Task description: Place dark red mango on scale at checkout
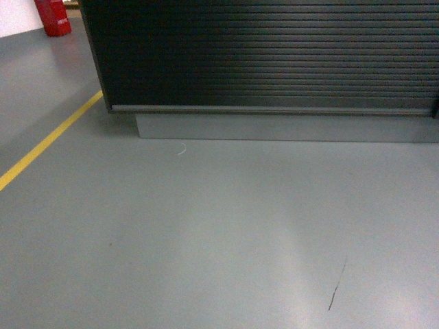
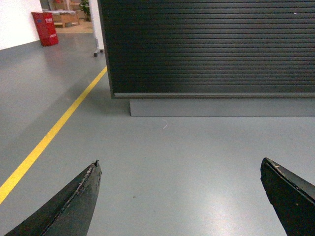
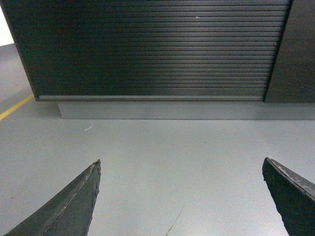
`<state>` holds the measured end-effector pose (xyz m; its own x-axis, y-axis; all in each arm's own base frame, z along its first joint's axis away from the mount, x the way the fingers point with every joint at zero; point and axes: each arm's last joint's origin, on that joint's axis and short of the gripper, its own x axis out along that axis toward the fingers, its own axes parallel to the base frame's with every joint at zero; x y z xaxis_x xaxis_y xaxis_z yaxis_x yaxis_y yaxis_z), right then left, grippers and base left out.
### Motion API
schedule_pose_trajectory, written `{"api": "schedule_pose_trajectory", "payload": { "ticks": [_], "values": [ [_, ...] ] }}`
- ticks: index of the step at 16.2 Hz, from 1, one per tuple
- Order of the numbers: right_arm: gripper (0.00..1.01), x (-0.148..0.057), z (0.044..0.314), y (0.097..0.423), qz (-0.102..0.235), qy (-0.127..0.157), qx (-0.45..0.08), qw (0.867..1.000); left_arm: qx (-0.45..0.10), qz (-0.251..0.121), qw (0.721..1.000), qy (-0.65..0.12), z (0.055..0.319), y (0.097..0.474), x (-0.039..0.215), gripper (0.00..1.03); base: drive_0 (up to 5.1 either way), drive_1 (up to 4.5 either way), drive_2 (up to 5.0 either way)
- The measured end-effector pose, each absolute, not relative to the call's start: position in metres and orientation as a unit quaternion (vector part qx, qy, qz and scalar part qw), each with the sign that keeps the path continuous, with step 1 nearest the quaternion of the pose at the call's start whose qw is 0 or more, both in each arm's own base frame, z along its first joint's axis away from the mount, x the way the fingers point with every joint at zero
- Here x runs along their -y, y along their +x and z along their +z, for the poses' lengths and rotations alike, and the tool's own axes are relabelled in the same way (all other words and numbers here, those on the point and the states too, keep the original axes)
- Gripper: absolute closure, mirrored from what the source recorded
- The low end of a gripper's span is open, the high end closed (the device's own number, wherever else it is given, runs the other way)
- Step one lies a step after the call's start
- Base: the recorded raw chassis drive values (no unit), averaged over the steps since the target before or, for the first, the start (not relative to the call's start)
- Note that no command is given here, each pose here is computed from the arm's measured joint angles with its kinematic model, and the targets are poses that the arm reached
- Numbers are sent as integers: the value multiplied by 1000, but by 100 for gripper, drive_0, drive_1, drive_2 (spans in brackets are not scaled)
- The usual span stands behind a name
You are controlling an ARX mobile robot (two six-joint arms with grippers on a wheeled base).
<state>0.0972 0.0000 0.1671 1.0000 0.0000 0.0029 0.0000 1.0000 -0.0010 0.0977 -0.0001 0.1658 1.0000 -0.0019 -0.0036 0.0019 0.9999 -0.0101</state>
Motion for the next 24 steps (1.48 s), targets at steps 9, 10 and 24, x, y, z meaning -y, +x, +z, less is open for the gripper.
{"api": "schedule_pose_trajectory", "payload": {
  "ticks": [9, 10, 24],
  "values": [
    [3, 0, 168, 97, 0, 0, 4, 1000, -3, 0, 1000, -5, 166, 98, 0, 5, -4, 421, -430],
    [3, 0, 167, 97, 0, 0, 2, 1000, 0, -1, 1000, -5, 166, 98, 0, 5, -5, 421, -430],
    [3, 0, 167, 97, 0, 0, 3, 1000, -2, 0, 1000, -5, 166, 98, 0, 5, 8, 433, -418]
  ]
}}
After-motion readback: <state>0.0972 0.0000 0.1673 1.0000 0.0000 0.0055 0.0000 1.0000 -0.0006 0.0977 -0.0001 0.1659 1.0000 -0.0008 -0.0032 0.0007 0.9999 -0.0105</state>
